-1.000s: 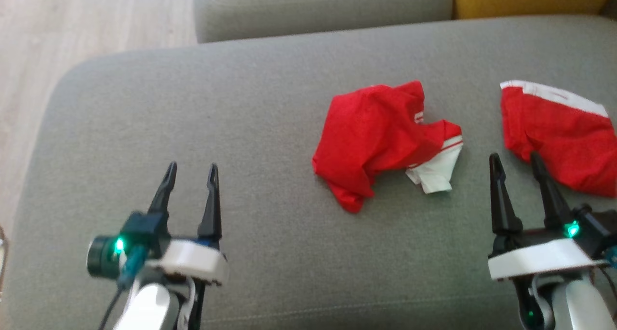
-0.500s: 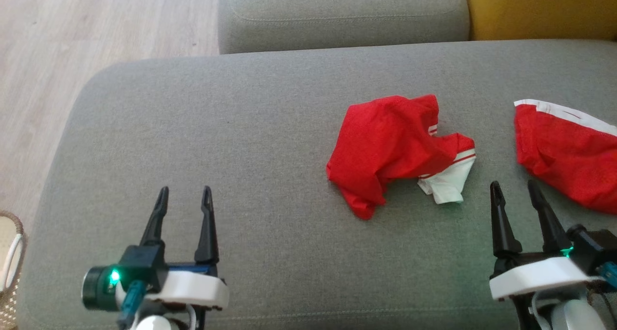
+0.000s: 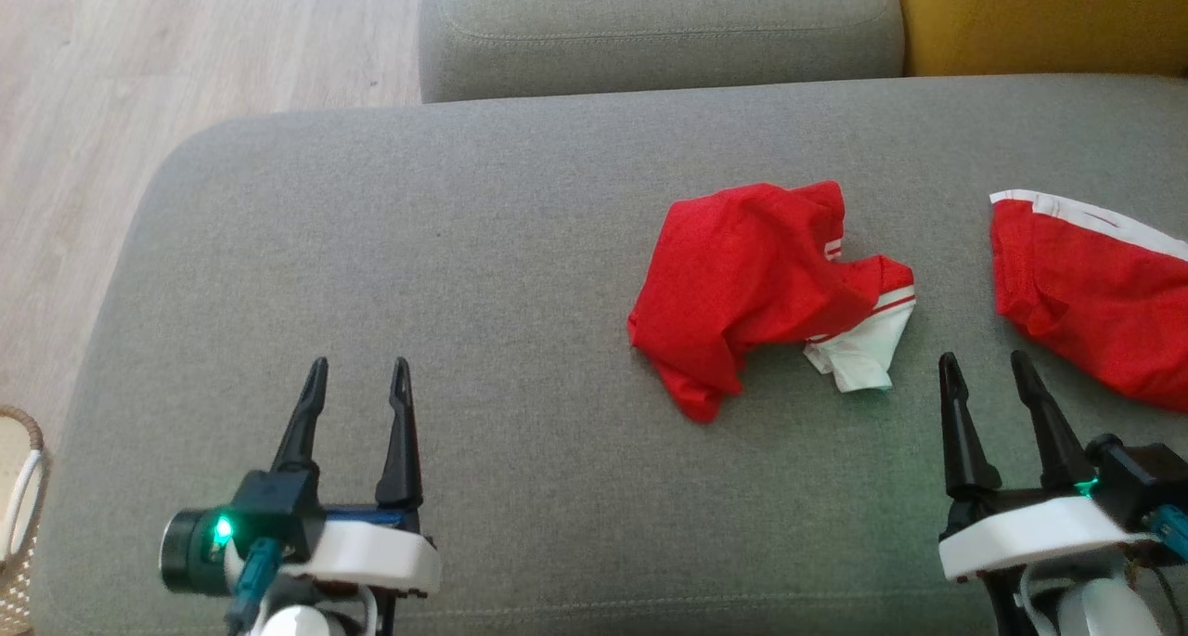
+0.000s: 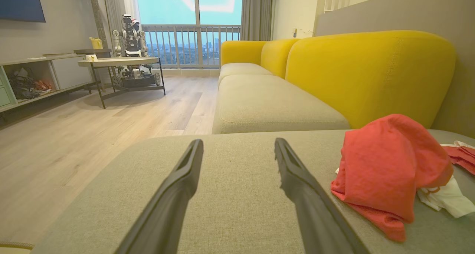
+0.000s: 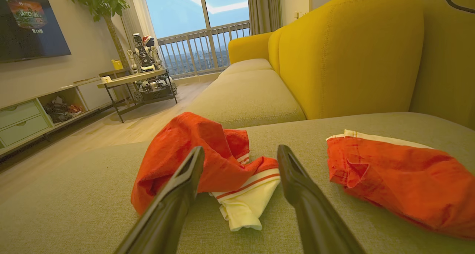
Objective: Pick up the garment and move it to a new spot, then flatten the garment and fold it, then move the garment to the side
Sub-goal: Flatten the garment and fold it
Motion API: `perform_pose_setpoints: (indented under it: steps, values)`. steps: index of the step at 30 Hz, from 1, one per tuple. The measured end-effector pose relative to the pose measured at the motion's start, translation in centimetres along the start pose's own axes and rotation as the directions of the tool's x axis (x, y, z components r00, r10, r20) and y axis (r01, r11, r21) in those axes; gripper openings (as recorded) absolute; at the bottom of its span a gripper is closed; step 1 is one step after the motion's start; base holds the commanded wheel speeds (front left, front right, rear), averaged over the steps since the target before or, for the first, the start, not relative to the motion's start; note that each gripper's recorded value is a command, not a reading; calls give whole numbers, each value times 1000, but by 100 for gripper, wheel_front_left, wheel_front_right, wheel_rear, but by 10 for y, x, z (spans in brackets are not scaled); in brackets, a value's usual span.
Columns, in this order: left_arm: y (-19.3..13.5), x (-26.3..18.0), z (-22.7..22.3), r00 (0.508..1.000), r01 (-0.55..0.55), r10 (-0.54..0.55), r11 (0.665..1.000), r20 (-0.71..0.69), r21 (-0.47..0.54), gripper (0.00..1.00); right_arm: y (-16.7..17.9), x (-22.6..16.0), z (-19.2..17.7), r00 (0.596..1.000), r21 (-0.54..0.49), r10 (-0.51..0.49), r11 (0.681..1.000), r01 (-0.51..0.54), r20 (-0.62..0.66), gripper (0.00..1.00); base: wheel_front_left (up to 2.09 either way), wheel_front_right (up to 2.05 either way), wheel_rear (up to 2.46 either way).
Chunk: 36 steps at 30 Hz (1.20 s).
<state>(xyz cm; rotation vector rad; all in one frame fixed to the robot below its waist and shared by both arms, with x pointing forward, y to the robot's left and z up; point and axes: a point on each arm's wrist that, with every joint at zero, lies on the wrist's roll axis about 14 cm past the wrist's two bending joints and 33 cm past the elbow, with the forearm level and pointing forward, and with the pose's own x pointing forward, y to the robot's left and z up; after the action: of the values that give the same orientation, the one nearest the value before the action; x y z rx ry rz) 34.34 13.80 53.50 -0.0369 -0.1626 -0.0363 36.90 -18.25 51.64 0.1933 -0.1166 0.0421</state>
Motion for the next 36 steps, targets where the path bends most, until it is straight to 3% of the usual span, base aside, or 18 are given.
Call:
perform_pose_setpoints:
  steps: [15, 20, 30, 36]
  values:
    - [1, -2, -11, 999, 3, -3, 1000, -36, 8, 100, 0, 5, -11, 999, 26, -5, 1000, 6, -32, 100, 0, 0, 0]
    - [4, 0, -21, 998, 2, -1, 1000, -66, 9, 100, -19, 15, -51, 985, 117, -82, 988, 100, -151, 100, 0, 0, 0]
    - [15, 9, -32, 995, -25, 26, 1000, -97, 16, 100, -4, 51, -112, 937, 150, -63, 981, 121, -343, 100, 0, 0, 0]
    - [22, 9, -41, 991, -45, 48, 999, -127, 24, 100, -6, 59, -147, 886, 207, -104, 954, 217, -452, 100, 0, 0, 0]
